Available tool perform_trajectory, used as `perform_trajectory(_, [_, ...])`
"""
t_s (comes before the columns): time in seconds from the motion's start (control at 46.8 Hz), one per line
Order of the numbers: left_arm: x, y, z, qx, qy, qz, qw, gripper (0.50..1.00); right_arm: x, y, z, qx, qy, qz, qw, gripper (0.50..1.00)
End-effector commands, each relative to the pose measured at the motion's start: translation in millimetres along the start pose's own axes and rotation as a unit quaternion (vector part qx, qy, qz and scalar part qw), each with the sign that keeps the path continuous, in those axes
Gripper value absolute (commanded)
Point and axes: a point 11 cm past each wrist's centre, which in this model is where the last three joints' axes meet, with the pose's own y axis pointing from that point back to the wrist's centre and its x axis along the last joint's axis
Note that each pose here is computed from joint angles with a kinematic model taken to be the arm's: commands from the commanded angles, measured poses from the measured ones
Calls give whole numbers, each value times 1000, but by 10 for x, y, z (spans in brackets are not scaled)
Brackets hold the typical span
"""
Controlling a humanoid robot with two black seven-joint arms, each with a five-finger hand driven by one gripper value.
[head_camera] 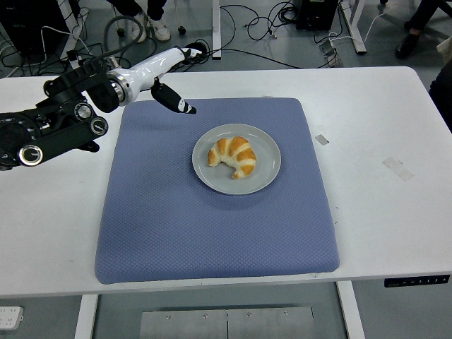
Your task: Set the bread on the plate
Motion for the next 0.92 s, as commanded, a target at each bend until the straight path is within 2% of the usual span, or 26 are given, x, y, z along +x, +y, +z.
perform_trajectory(0.0, [182,71,-145,14,26,21,999,955,-5,0,-1,0,0,-1,1000,1000])
perform_trajectory(0.192, [470,188,-410,39,101,58,992,957,1,0,-1,0,0,0,1000,1000])
perform_trajectory(0.47, [621,321,-932,79,160,99,979,955,1,0,-1,0,0,0,1000,1000])
perform_trajectory(0.812, [793,405,-1208,93,175,140,970,955,-5,0,-1,0,0,-1,1000,1000])
perform_trajectory(0.897, [833,419,-1249,95,185,147,967,955,3,-14,-70,6,-8,1,1000,1000])
